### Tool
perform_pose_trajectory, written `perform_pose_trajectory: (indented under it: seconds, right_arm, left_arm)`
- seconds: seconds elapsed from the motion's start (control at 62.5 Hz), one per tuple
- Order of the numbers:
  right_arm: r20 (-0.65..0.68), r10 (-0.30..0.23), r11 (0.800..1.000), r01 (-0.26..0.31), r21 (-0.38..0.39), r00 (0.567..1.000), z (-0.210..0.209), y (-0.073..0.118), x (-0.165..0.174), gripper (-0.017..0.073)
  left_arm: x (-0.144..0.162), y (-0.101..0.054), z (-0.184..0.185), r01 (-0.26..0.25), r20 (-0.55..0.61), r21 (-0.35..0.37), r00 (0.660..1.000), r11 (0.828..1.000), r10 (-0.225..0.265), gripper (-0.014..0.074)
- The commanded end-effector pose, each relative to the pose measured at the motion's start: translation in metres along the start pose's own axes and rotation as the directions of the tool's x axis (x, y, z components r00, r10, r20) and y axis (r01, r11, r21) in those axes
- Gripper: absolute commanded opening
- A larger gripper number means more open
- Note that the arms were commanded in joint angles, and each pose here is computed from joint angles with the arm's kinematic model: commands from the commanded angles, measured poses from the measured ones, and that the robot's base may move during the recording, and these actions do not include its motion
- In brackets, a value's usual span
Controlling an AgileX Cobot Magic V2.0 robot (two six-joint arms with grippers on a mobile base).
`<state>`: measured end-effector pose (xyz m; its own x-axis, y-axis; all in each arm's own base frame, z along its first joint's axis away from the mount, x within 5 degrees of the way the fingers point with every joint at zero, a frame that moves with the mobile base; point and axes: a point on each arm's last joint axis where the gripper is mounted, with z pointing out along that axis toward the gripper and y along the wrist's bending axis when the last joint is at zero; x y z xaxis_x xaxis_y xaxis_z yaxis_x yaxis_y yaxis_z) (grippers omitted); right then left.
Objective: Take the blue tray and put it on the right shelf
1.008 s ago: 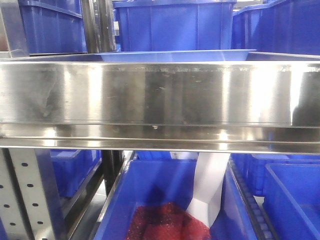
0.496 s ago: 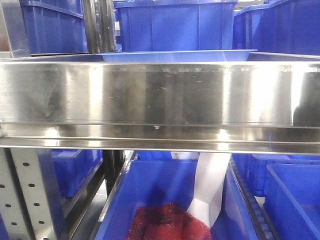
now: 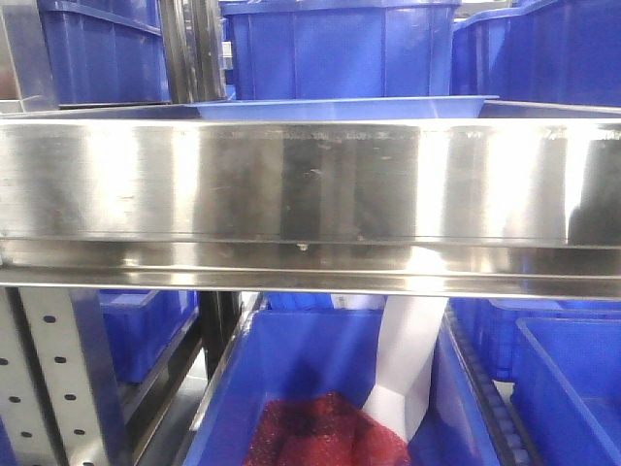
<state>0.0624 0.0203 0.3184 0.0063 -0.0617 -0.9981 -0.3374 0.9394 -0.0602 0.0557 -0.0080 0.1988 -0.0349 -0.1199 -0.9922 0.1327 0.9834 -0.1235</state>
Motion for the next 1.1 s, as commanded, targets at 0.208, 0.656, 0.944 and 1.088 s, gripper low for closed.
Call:
perform_pose_trajectory:
  seconds: [0.208,0.656,0.944,1.088]
  right_arm:
    - [0.109,-0.021,1.000,0.022,-0.011,0.994,-0.001,0.001,-0.017,0.0059]
    - [0.109,-0.021,1.000,0.022,-0.011,0.994,-0.001,0.001,-0.017,0.0059]
    - [0.110,-0.016,1.000,0.017,-0.007,0.994,0.001,0.001,-0.012,0.0059]
    - [0.048,0.008,0.992,-0.014,0.124,0.999,0.004,-0.006,0.015,0.0059]
  left_arm:
    - [-0.003,0.003,0.000,0.042,0.151,-0.018,0.988,0.999,-0.039,-0.0048]
    - [-0.003,0.003,0.000,0.042,0.151,-0.018,0.988,0.999,-0.039,-0.0048]
    - [-0.003,0.003,0.000,0.042,0.151,-0.018,0.988,0.999,-0.039,-0.0048]
    - [-0.003,0.003,0.000,0.042,0.151,-0.018,0.988,0.999,-0.039,-0.0048]
